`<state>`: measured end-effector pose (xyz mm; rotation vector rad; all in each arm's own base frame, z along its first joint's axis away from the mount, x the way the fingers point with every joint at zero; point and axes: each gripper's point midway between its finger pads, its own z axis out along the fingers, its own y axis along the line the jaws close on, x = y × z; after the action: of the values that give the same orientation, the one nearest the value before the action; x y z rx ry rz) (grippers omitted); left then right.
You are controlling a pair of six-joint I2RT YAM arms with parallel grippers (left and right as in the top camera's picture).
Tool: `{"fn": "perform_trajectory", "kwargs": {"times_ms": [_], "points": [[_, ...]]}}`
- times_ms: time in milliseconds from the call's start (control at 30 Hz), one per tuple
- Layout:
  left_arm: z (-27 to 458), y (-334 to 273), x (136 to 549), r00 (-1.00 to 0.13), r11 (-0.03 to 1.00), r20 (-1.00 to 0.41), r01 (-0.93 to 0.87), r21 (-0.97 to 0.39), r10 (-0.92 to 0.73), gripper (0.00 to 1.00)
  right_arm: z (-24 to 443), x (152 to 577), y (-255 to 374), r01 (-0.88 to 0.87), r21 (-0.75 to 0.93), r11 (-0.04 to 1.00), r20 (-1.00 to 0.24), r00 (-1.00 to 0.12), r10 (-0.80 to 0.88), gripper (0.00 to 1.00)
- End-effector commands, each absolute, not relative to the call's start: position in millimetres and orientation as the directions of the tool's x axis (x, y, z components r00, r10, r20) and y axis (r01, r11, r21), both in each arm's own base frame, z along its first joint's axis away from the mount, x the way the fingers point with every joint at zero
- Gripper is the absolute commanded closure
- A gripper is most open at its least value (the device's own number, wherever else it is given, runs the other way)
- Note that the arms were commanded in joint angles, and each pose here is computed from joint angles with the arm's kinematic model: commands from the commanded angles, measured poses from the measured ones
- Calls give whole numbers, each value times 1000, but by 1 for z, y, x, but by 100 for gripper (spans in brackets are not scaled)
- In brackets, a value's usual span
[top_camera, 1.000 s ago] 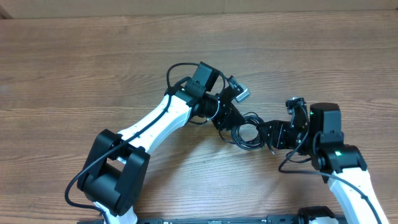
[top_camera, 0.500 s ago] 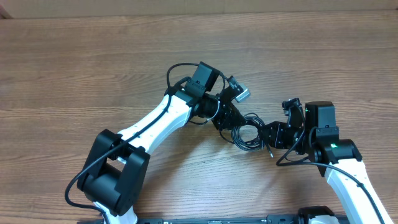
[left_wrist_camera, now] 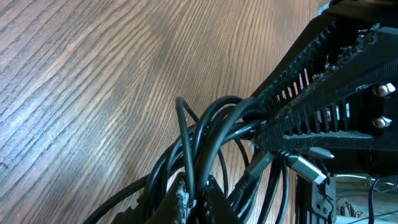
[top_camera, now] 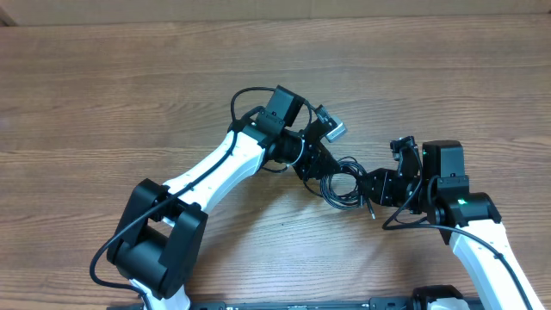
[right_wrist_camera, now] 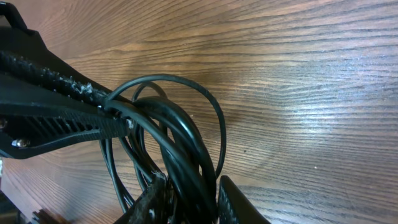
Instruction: Untangle cables
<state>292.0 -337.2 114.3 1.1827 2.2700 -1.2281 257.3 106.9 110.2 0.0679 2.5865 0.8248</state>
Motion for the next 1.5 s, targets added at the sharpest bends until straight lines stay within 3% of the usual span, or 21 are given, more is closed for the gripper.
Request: {"fn": "perform_trajectory", "kwargs": {"times_ms": [0, 567, 700, 933, 1133, 1333, 1467], "points": [[136, -342, 295, -589, 277, -632, 803, -529, 503, 96, 118, 262, 107, -96, 562, 821, -400, -901, 169, 77], [131, -339, 301, -589, 318, -628, 806, -498, 509, 96, 116, 260, 107, -88, 563, 822, -387, -906, 168, 78], [132, -340, 301, -588, 313, -630, 807, -501, 508, 96, 116, 259, 107, -86, 563, 822, -385, -907, 168, 83], [148, -349, 292, -574, 215, -664, 810, -546, 479, 96, 116, 259, 107, -86, 562, 823, -386, -907, 168, 82], [149, -350, 292, -587, 215, -658, 801, -559, 472, 96, 115, 258, 107, -82, 562, 823, -379, -910, 168, 83], [162, -352, 290, -601, 156, -668, 783, -602, 439, 96, 111, 258, 102, -65, 541, 839, -377, -910, 172, 94], [167, -345, 296, -619, 149, -667, 769, -621, 414, 96, 106, 256, 95, -35, 505, 862, -367, -913, 178, 96]]}}
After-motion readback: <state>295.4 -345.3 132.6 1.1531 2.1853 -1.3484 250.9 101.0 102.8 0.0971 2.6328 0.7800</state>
